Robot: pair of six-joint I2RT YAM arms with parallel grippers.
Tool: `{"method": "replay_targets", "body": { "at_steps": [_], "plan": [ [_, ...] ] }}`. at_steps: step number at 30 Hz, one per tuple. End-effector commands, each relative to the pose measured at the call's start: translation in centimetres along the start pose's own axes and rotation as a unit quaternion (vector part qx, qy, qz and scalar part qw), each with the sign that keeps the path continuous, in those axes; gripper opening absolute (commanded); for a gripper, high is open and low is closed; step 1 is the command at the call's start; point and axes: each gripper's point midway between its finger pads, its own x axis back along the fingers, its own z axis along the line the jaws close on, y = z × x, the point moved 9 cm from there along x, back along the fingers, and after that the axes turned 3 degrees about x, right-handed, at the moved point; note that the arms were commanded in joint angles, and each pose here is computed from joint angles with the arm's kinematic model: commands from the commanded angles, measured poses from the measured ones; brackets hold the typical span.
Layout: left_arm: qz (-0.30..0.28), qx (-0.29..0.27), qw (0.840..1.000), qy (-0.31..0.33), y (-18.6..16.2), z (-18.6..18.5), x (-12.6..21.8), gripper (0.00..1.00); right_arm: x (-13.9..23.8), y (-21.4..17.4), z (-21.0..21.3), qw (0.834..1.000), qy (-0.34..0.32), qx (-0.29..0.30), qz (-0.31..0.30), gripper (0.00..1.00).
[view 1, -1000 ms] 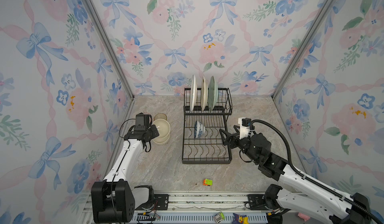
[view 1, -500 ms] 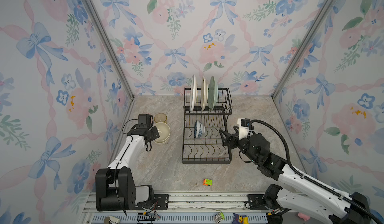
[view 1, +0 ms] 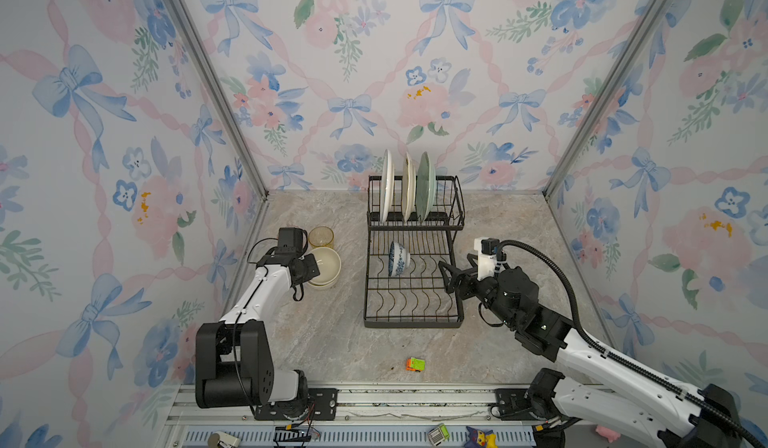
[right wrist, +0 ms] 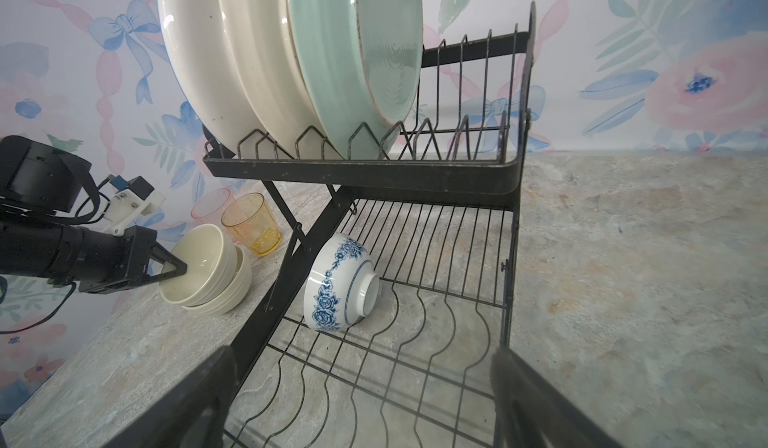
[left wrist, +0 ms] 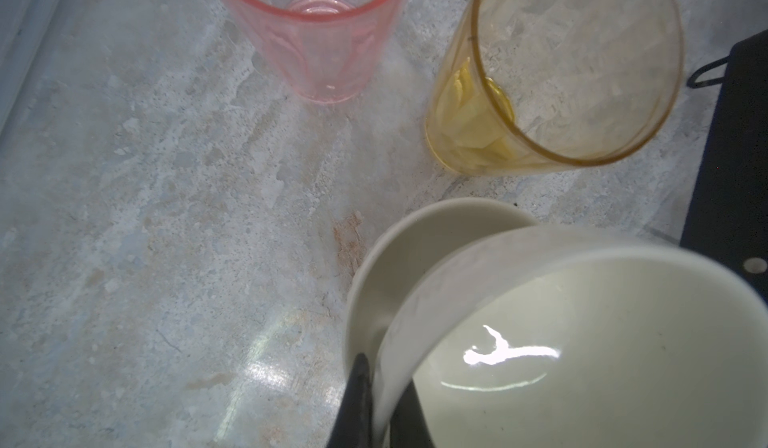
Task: Unload the mixed dishes from the dish rack
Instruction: 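Stack the cream bowl onto the cream bowl on the table with the left gripper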
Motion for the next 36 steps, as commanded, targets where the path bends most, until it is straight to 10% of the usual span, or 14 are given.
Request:
{"method": "replay_targets", "body": {
  "at_steps": [1,10,13,16,18,36],
  "plan": [
    [-0.022,-0.003,1.000,-0.018,1.4,-0.5,0.6,0.00,-0.1,-0.5,-0.5,1.000,-0.010,-0.002,0.008,0.97],
    [-0.023,-0.007,1.000,-0.008,1.4,-0.2,0.7,0.15,-0.3,-0.5,-0.3,1.000,-0.005,-0.002,0.013,0.97],
    [-0.021,-0.007,1.000,-0.006,1.3,-0.2,0.7,0.58,-0.4,-0.4,-0.2,1.000,-0.005,-0.002,0.015,0.97],
    [-0.025,-0.007,1.000,-0.002,1.4,-0.1,1.0,0.71,-0.5,-0.5,-0.2,1.000,-0.004,-0.002,0.018,0.97],
    [-0.032,-0.007,0.999,-0.002,1.4,-0.1,1.3,0.97,-0.6,-0.5,-0.1,1.000,-0.001,-0.005,0.018,0.97],
    [-0.077,0.018,0.990,-0.118,1.0,-2.1,6.6,0.98,-3.7,-2.1,1.8,0.997,0.049,-0.033,0.053,0.97]
  ]
}}
